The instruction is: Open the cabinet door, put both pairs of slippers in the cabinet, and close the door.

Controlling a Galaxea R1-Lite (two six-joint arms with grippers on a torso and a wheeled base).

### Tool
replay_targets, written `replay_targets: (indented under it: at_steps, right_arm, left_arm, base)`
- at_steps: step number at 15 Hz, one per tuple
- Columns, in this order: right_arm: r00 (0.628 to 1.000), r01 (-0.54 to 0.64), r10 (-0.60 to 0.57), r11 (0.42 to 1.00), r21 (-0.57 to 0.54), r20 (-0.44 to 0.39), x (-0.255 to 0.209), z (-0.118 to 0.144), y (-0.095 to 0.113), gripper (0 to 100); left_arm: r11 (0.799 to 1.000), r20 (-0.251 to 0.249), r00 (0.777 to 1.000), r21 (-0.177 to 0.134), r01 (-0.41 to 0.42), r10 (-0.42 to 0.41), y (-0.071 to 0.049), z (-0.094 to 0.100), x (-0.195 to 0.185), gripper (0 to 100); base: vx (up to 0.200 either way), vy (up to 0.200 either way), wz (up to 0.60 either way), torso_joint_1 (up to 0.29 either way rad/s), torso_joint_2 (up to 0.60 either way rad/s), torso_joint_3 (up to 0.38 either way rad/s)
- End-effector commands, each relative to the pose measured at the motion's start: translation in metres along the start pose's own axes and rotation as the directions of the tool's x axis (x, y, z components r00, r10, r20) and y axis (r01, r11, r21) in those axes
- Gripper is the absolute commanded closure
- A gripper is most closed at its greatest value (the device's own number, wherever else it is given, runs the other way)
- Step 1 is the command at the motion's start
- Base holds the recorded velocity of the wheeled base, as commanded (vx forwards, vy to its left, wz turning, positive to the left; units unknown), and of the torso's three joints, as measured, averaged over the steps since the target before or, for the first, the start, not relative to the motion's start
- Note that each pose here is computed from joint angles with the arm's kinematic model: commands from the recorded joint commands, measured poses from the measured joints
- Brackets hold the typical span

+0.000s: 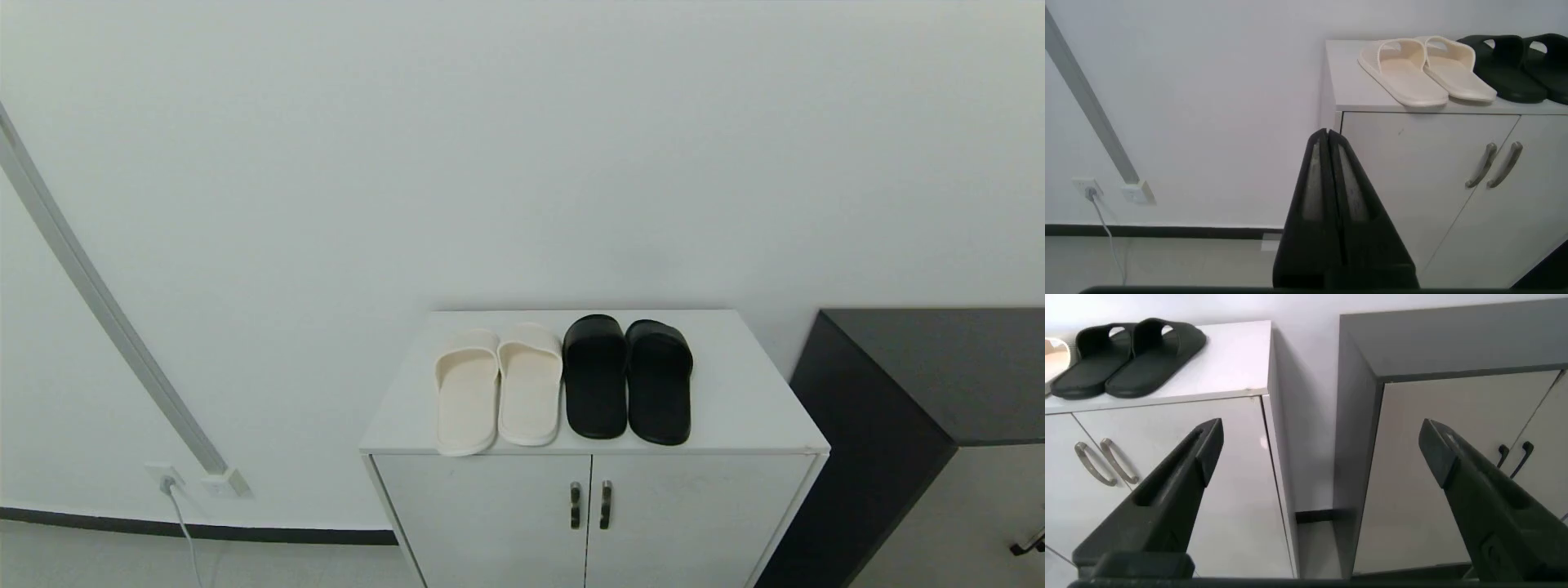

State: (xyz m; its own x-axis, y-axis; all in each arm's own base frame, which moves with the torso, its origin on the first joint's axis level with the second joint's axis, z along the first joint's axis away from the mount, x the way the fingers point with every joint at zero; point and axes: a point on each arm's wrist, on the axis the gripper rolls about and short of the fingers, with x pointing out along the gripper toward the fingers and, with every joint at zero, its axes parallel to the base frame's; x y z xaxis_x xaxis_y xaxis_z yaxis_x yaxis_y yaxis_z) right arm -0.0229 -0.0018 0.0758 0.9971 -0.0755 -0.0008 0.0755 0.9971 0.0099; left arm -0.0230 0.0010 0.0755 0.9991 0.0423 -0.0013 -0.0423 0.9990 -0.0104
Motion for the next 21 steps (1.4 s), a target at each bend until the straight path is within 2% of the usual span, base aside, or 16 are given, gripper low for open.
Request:
replay_targets:
  at_steps: [1,4,5,6,7,8,10,11,13,16,18,19,21]
  right_arm:
    - [1.000,0.000,0.000,1.000,0.001,0.001,0.000,0.000,0.000,0]
    - [1.000,0.000,0.000,1.000,-0.005,0.004,0.000,0.000,0.000,0]
    - [0.999,0.001,-0.001,1.000,0.011,0.033,-0.001,0.006,0.000,0]
    - [0.987,-0.038,0.018,0.992,0.124,0.161,-0.009,0.059,-0.001,0]
    - [0.992,-0.076,0.051,0.972,0.220,0.115,-0.001,0.094,-0.001,0]
    - [0.995,-0.087,0.093,0.978,0.192,-0.026,0.018,0.095,0.002,0]
    - [0.966,-0.125,0.152,0.983,0.137,-0.207,0.043,0.074,0.007,0]
    - [0.941,-0.179,0.210,0.974,0.136,-0.265,0.058,0.073,0.013,0]
    - [0.907,-0.243,0.272,0.962,0.128,-0.322,0.082,0.077,0.025,0]
    - [0.879,-0.328,0.349,0.937,0.117,-0.325,0.129,0.097,0.059,0]
    - [0.862,-0.360,0.381,0.924,0.126,-0.335,0.147,0.101,0.089,0]
    - [0.854,-0.370,0.403,0.915,0.160,-0.329,0.157,0.106,0.114,0]
    - [0.856,-0.357,0.401,0.915,0.188,-0.328,0.176,0.112,0.148,0]
  left_arm:
    - [1.000,-0.002,1.000,0.000,-0.001,0.001,0.000,0.000,0.000,100]
    - [1.000,-0.002,1.000,0.000,-0.001,0.001,0.000,0.000,0.000,100]
    - [1.000,-0.002,1.000,0.000,-0.001,0.001,0.000,0.000,0.000,100]
    - [1.000,-0.002,1.000,0.000,-0.001,0.001,0.000,0.000,0.000,100]
    - [1.000,-0.002,1.000,0.001,-0.001,0.001,0.000,0.000,0.000,100]
    - [1.000,-0.002,1.000,0.000,-0.005,0.005,0.000,0.000,0.000,100]
    - [1.000,-0.002,1.000,0.000,-0.001,0.001,0.000,0.000,0.000,100]
    - [1.000,-0.002,1.000,0.000,-0.001,0.001,0.000,0.000,0.000,100]
    - [1.000,-0.002,1.000,0.001,-0.001,0.001,0.000,0.000,0.000,100]
    - [1.000,-0.002,1.000,0.001,0.001,-0.001,0.000,0.000,0.000,100]
    - [1.000,-0.002,1.000,0.001,0.001,-0.001,0.000,0.000,0.000,100]
    - [1.000,-0.002,1.000,0.000,0.001,-0.001,0.000,0.000,0.000,100]
    - [1.000,-0.002,1.000,0.000,0.001,-0.001,0.000,0.000,0.000,100]
  base:
    - [0.000,0.000,0.00,0.000,0.00,0.000]
    - [0.000,0.000,0.00,0.000,0.00,0.000]
    - [0.000,0.000,0.00,0.000,0.00,0.000]
    - [0.000,0.000,0.00,0.000,0.00,0.000]
    - [0.000,0.000,0.00,0.000,0.00,0.000]
    - [0.000,0.000,0.00,0.000,0.00,0.000]
    - [0.000,0.000,0.00,0.000,0.00,0.000]
    - [0.000,0.000,0.00,0.000,0.00,0.000]
    - [0.000,0.000,0.00,0.000,0.00,0.000]
    - [0.000,0.000,0.00,0.000,0.00,0.000]
    - [0.000,0.000,0.00,0.000,0.00,0.000]
    - [0.000,0.000,0.00,0.000,0.00,0.000]
    - [0.000,0.000,0.00,0.000,0.00,0.000]
